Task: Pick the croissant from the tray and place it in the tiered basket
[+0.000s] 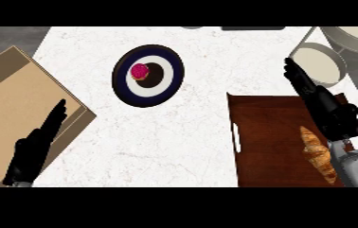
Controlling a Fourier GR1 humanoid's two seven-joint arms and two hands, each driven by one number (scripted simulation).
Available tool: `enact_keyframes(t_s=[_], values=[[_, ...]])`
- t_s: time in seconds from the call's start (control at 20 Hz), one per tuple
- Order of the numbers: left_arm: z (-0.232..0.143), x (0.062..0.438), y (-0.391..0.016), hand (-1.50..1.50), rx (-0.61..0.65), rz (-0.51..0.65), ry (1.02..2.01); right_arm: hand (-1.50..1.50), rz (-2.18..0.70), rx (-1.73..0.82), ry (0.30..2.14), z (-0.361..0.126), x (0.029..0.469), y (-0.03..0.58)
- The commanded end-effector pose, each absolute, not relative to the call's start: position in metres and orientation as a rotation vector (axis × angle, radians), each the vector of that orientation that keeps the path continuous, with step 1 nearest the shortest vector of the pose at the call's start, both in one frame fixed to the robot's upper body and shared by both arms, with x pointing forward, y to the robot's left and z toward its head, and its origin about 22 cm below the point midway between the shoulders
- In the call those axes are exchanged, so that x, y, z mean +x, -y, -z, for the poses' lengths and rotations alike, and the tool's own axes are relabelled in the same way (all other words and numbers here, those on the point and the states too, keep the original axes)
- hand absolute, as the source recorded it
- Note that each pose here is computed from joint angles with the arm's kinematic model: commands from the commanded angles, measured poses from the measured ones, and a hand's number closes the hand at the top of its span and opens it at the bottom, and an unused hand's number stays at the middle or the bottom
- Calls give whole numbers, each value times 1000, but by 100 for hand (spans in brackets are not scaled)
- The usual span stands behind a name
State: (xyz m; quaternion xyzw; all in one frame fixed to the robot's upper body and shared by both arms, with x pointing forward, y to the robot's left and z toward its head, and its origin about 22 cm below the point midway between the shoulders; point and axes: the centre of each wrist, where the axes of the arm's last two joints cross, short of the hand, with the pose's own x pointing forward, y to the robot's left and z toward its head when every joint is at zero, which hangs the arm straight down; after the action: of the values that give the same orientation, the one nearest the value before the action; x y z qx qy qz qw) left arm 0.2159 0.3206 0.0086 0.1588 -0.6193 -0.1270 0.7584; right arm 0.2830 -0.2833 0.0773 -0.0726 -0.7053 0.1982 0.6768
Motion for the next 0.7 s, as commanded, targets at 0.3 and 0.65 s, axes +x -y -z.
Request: enact_keyframes(t_s=[0.3,0.65], values=[[-33,239,-285,0,275,139,1573,150,397,330,1853,-59,287,325],[-45,256,-237,0,183,97,1706,-150,4,898,1677,-29,272,385]])
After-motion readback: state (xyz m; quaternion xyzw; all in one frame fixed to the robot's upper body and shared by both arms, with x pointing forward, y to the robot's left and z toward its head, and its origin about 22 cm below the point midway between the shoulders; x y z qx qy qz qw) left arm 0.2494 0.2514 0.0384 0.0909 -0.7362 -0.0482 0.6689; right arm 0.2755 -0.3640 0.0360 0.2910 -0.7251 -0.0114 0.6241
